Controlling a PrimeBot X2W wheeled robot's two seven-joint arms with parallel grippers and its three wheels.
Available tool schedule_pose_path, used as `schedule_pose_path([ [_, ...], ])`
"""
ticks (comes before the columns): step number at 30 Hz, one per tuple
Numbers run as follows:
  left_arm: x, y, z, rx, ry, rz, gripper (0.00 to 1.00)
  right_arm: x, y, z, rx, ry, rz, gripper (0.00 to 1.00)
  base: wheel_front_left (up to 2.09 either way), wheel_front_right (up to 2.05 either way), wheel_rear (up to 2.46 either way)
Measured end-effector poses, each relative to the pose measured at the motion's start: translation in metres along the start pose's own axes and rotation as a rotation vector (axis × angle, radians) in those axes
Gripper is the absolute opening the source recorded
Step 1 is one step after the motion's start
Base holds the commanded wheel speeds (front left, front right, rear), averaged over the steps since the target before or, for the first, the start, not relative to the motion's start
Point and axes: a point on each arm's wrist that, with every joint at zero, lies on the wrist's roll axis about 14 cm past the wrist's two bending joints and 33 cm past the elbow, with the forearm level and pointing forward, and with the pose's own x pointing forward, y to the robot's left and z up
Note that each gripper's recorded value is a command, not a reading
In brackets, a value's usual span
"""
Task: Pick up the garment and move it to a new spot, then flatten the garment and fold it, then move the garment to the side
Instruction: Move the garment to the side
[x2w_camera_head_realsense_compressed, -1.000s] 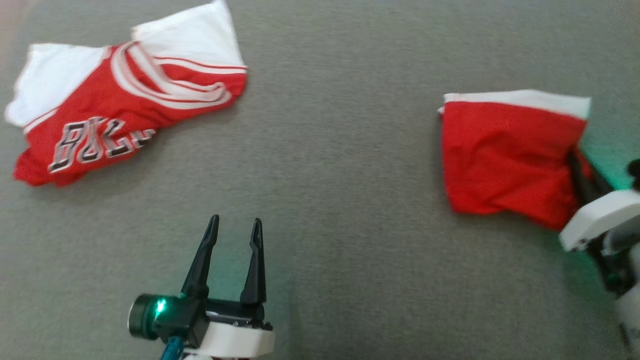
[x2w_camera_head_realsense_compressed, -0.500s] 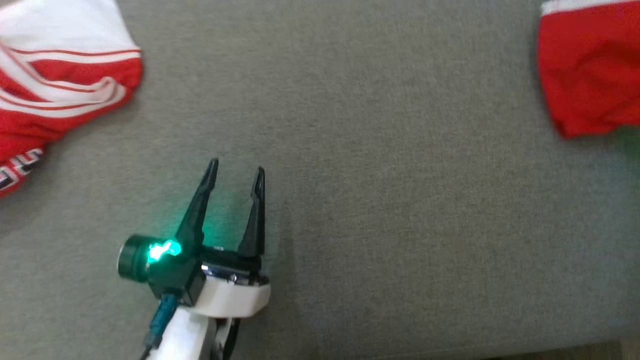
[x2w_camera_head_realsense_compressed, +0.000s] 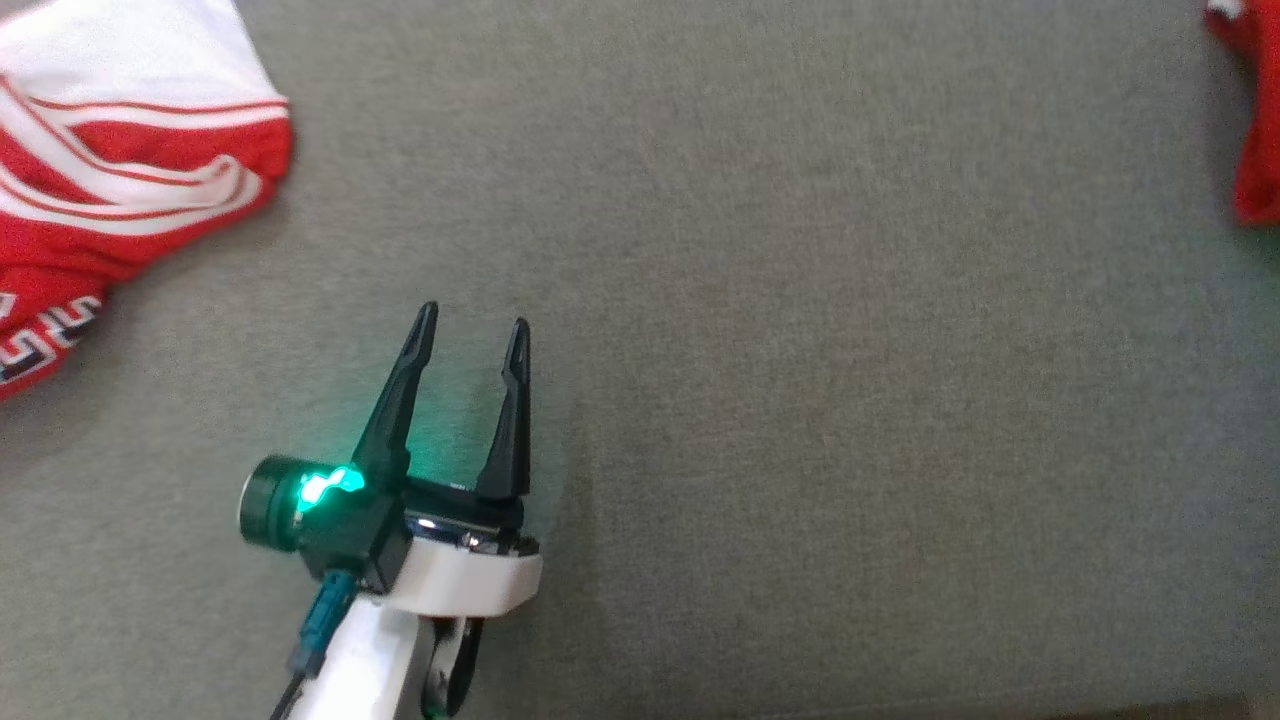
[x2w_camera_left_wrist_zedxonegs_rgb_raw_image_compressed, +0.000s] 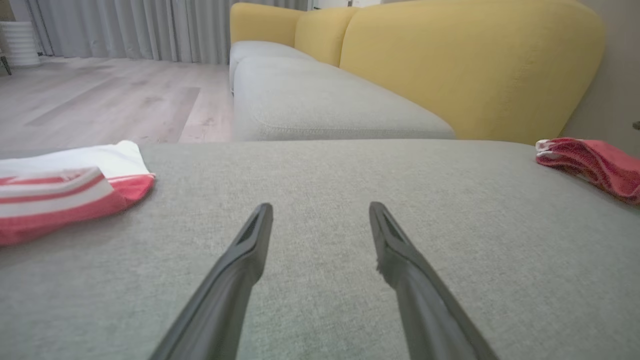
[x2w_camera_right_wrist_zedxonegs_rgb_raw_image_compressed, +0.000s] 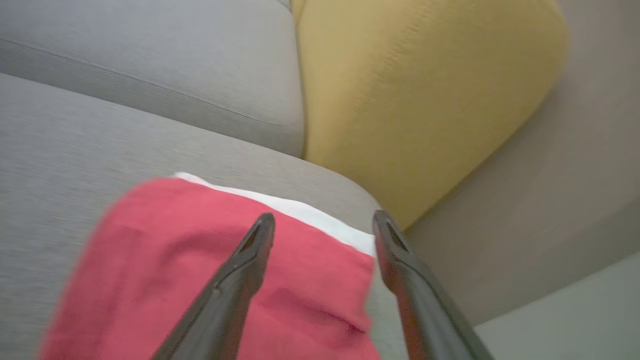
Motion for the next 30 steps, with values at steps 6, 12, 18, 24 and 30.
schedule_pose_path([
  [6,-0.035,0.008,0.018,-0.015,-0.024,0.079,1.0,-0.035,0.091,0.018,0.102,-0.09,0.191,1.0,0.0,0.0,0.0],
  [12,-0.078,0.013,0.035,-0.004,-0.061,0.148,1.0,-0.097,0.17,0.031,0.282,-0.146,0.377,1.0,0.0,0.0,0.0],
  [18,-0.121,0.021,0.049,0.009,-0.115,0.235,1.0,-0.153,0.211,0.069,0.448,-0.252,0.472,1.0,0.0,0.0,0.0],
  [24,-0.151,0.026,0.069,0.057,-0.196,0.281,1.0,-0.203,0.204,0.096,0.48,-0.386,0.464,1.0,0.0,0.0,0.0],
  [30,-0.171,0.034,0.068,0.07,-0.207,0.319,1.0,-0.23,0.2,0.073,0.504,-0.351,0.433,1.0,0.0,0.0,0.0],
])
